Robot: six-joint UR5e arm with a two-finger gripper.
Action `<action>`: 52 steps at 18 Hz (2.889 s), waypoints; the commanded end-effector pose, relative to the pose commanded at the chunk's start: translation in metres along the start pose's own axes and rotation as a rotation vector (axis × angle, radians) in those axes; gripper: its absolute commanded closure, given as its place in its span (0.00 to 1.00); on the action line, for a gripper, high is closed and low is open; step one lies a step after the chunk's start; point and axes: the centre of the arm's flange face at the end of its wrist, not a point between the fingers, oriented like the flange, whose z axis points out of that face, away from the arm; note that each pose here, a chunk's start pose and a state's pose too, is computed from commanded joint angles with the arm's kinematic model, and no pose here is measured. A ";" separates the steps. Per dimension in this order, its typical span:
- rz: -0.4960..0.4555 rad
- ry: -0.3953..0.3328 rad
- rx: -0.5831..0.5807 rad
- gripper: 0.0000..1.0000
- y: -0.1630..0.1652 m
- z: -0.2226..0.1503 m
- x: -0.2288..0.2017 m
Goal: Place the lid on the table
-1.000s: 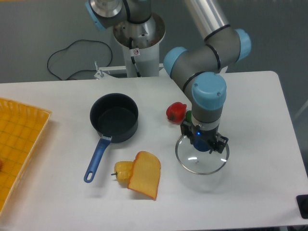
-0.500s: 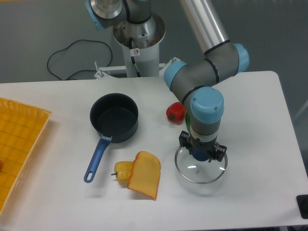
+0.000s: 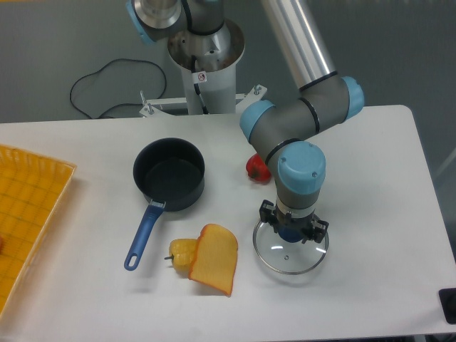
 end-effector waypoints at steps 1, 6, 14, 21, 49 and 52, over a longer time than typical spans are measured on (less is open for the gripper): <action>0.000 0.002 -0.002 0.58 0.000 0.003 0.000; 0.002 0.008 -0.007 0.58 -0.001 0.008 0.000; 0.002 0.015 -0.016 0.56 -0.001 0.016 -0.001; 0.005 0.023 -0.020 0.55 -0.002 0.023 -0.001; 0.016 0.028 -0.026 0.12 -0.007 0.029 0.004; 0.018 0.028 -0.025 0.01 -0.007 0.029 0.005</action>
